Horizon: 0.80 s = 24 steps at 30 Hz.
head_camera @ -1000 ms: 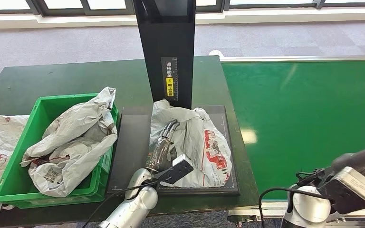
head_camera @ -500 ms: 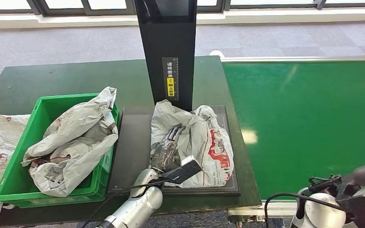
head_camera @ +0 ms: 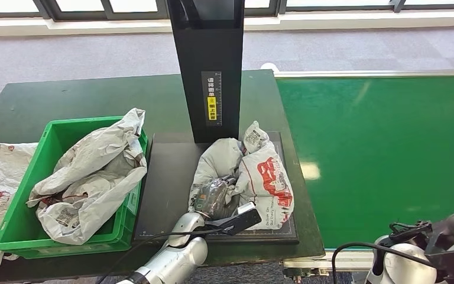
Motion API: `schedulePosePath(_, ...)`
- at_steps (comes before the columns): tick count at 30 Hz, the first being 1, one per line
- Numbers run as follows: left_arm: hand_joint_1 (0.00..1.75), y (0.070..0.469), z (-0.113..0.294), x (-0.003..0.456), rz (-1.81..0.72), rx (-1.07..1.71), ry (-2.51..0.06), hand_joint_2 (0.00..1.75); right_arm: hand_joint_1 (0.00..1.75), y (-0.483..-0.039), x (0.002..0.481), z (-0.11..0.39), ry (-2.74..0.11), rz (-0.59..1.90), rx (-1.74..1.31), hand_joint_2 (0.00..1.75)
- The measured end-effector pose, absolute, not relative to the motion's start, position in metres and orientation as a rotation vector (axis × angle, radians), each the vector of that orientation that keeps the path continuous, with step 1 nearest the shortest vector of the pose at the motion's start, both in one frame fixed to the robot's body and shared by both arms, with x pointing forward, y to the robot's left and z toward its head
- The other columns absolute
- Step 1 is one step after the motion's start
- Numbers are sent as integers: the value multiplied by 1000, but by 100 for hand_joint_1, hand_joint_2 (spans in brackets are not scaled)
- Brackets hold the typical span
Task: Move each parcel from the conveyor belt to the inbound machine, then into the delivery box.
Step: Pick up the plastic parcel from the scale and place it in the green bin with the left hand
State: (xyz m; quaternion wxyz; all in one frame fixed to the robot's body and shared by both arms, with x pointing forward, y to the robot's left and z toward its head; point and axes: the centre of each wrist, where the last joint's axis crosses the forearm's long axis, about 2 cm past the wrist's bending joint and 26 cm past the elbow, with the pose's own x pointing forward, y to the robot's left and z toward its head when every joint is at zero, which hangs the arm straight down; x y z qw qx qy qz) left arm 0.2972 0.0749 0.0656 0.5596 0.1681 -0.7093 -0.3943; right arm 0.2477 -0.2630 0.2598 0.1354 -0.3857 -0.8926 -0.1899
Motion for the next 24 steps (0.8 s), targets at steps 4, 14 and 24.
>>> schedulePosePath(4, 175, 75, 66, 298, -945, 420, -1661, 175, 0, -263, 248, 260, -2586, -546, -1121, 0)
schedulePosePath(14, 175, 117, 142, 313, -725, 1049, -2004, 175, 0, -263, 248, 260, -2588, -526, -1136, 0)
schedulePosePath(24, 175, 187, 240, 291, -287, 1423, -2247, 175, 0, -263, 249, 258, -2582, -532, -1122, 0)
